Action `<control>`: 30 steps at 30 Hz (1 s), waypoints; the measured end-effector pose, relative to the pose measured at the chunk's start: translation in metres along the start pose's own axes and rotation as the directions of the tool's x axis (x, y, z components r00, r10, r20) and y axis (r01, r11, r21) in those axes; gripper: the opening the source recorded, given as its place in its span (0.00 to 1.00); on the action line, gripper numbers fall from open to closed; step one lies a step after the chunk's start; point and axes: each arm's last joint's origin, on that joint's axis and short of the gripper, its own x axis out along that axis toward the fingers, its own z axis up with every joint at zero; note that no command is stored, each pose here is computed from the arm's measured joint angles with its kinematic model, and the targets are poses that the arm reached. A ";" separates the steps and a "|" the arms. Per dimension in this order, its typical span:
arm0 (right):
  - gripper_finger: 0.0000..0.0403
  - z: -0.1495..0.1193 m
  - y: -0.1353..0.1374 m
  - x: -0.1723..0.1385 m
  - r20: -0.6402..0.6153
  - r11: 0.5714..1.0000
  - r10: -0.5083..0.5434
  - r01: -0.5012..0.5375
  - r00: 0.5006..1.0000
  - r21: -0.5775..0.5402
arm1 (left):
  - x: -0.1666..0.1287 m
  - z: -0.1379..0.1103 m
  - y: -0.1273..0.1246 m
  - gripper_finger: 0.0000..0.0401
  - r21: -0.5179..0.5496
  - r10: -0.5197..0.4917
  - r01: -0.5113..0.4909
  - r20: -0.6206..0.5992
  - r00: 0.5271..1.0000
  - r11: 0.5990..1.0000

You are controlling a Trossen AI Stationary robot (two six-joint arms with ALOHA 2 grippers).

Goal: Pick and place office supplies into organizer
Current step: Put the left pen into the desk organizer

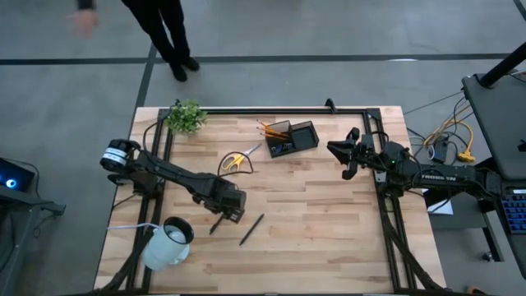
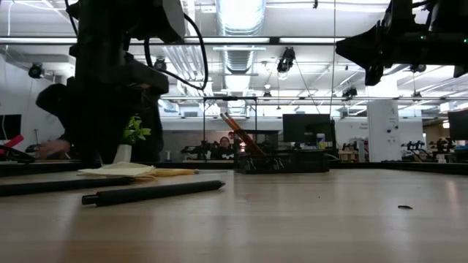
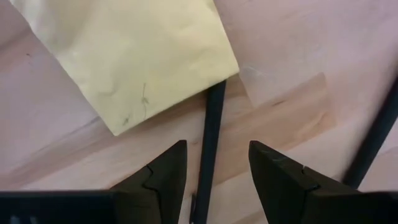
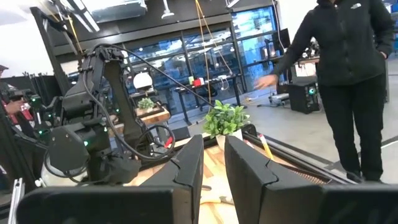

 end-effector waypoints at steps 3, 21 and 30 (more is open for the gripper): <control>0.14 0.000 0.000 0.000 0.000 1.000 0.000 0.000 1.000 0.000 | 0.000 0.000 0.000 0.39 0.002 0.002 -0.002 0.006 1.000 1.000; 0.14 -0.002 -0.001 0.000 -0.021 1.000 -0.007 0.007 1.000 0.000 | 0.013 0.001 0.001 0.39 0.010 -0.081 0.080 0.019 0.997 0.997; 0.14 -0.002 -0.001 0.000 -0.022 1.000 -0.007 0.007 1.000 0.000 | 0.016 0.000 0.004 0.39 0.006 -0.063 0.063 0.015 0.998 0.998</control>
